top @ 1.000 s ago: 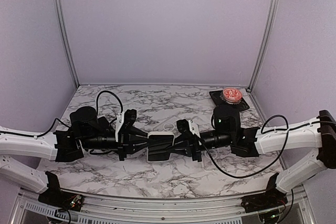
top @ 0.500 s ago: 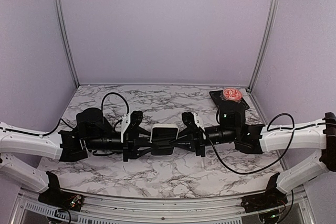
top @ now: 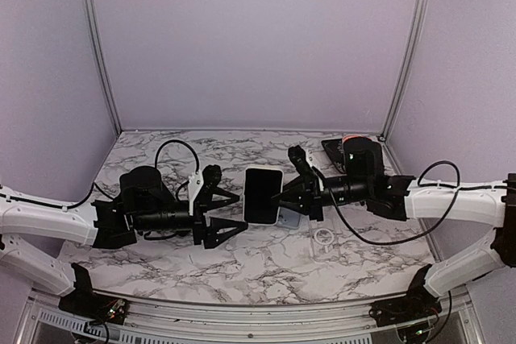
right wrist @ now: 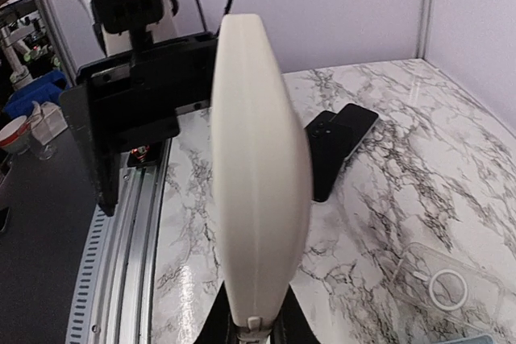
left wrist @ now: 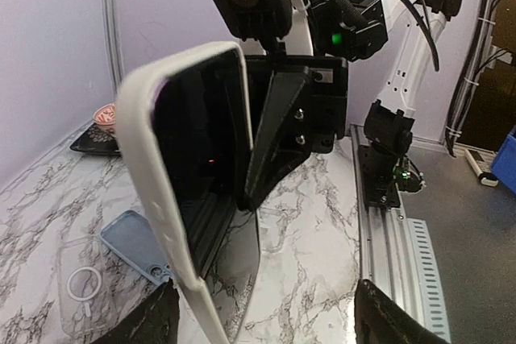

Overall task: Put the phone into the phone case
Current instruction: Press at the corner of the phone case, then place the phone with the phone case at the center of the board.

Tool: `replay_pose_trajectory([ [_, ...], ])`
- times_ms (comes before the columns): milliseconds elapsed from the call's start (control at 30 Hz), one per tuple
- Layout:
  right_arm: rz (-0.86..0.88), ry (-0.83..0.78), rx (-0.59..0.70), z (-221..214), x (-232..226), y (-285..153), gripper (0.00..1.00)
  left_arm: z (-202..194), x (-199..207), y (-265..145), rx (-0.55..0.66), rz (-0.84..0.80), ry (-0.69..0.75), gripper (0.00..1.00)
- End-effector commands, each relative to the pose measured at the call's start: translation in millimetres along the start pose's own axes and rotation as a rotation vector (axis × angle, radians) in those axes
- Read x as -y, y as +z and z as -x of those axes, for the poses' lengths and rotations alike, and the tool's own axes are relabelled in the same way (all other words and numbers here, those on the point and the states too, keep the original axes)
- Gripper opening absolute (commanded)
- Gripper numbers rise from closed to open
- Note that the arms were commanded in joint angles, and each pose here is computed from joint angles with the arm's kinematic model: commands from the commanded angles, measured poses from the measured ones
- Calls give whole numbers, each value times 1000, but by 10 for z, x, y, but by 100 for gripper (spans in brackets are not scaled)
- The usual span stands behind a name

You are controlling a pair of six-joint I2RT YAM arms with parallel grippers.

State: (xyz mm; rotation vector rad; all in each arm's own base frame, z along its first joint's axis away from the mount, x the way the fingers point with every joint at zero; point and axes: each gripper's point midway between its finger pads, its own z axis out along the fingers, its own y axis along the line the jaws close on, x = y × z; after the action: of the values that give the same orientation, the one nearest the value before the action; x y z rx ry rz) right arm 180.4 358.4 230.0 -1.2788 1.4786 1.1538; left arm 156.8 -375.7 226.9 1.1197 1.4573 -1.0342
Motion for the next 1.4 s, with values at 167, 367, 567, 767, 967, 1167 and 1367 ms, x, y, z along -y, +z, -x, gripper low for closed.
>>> replay_pose_trajectory([
  [167,-387,423,-204,-258,1052,-781,0,-163,-573,-100,-61,341,-67,83],
  [367,-672,701,-309,-784,1523,-1727,0,-217,-642,-99,-112,378,-53,85],
  [567,-872,801,-346,-1031,1662,-2239,0,-240,-674,-97,-160,393,-14,85],
  [767,-831,921,-415,-1373,1610,-2292,0,-237,-687,-164,-165,410,12,85],
  [967,-742,991,-417,-1572,1670,-2273,0,-236,-691,-206,-162,419,21,85],
  [1167,-793,1062,-551,-1957,1901,-2480,14,-222,-699,-223,-161,425,34,85],
  [1367,-859,1041,-680,-2221,2068,-2629,18,-214,-738,-262,-166,452,48,85],
])
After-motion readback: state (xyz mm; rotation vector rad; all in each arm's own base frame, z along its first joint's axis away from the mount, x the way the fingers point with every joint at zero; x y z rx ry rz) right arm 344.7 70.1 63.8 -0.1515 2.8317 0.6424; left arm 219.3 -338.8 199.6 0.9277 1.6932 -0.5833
